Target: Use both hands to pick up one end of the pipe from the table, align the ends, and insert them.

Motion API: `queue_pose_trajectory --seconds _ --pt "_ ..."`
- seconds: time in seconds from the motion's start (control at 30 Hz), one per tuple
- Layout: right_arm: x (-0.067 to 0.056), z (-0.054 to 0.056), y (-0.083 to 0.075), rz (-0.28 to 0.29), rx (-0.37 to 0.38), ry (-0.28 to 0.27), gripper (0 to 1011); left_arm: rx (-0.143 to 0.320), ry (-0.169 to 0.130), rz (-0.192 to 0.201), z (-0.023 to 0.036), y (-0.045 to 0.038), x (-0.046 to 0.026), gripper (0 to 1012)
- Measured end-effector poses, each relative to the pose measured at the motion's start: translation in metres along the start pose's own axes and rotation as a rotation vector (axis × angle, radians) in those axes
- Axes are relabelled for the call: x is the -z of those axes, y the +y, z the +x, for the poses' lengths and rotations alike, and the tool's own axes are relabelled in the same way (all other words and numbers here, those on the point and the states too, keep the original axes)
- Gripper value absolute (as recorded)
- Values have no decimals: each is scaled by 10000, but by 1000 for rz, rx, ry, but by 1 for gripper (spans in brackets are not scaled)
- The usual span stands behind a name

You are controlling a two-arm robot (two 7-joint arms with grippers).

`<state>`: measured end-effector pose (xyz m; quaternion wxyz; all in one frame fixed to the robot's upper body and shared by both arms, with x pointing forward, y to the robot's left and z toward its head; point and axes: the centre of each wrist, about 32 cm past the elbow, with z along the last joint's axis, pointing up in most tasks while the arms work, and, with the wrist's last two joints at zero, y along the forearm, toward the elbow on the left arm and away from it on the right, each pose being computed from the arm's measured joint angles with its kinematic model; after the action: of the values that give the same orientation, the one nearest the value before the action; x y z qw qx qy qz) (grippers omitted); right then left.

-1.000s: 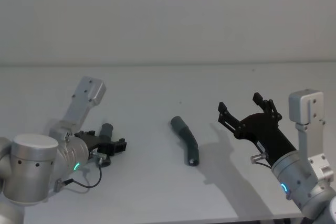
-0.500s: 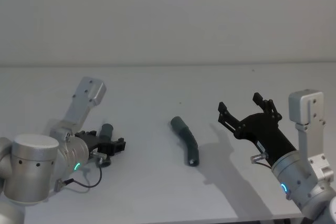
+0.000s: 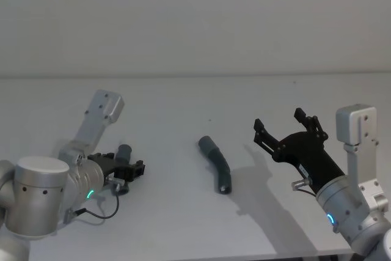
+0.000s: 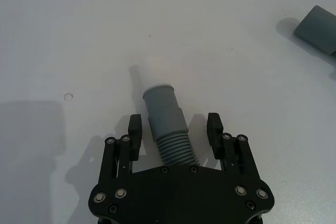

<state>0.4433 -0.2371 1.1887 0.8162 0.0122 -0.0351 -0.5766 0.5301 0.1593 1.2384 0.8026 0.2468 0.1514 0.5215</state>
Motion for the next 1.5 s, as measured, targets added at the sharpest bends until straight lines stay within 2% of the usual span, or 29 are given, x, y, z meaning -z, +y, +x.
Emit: queue_pose_trajectory --seconds 0.3,0.63,0.87,1.1,1.3,1.5 --pt "-12 3 5 -3 -4 3 1000 0 0 1 0 -1 1 667" --pt "-223 40 110 -50 -74 39 1000 0 0 1 2 -3 4 594" --pt "-458 58 251 -133 -152 73 1000 0 0 2 2 -3 5 553" --pt "-628 52 358 -223 -211 92 1000 -1 0 2 2 -3 5 499" --pt "-694 32 414 -303 -249 85 1000 -1 0 2 2 -3 5 457" --pt "-684 2 452 -359 -265 74 1000 -1 0 2 2 -3 5 422"
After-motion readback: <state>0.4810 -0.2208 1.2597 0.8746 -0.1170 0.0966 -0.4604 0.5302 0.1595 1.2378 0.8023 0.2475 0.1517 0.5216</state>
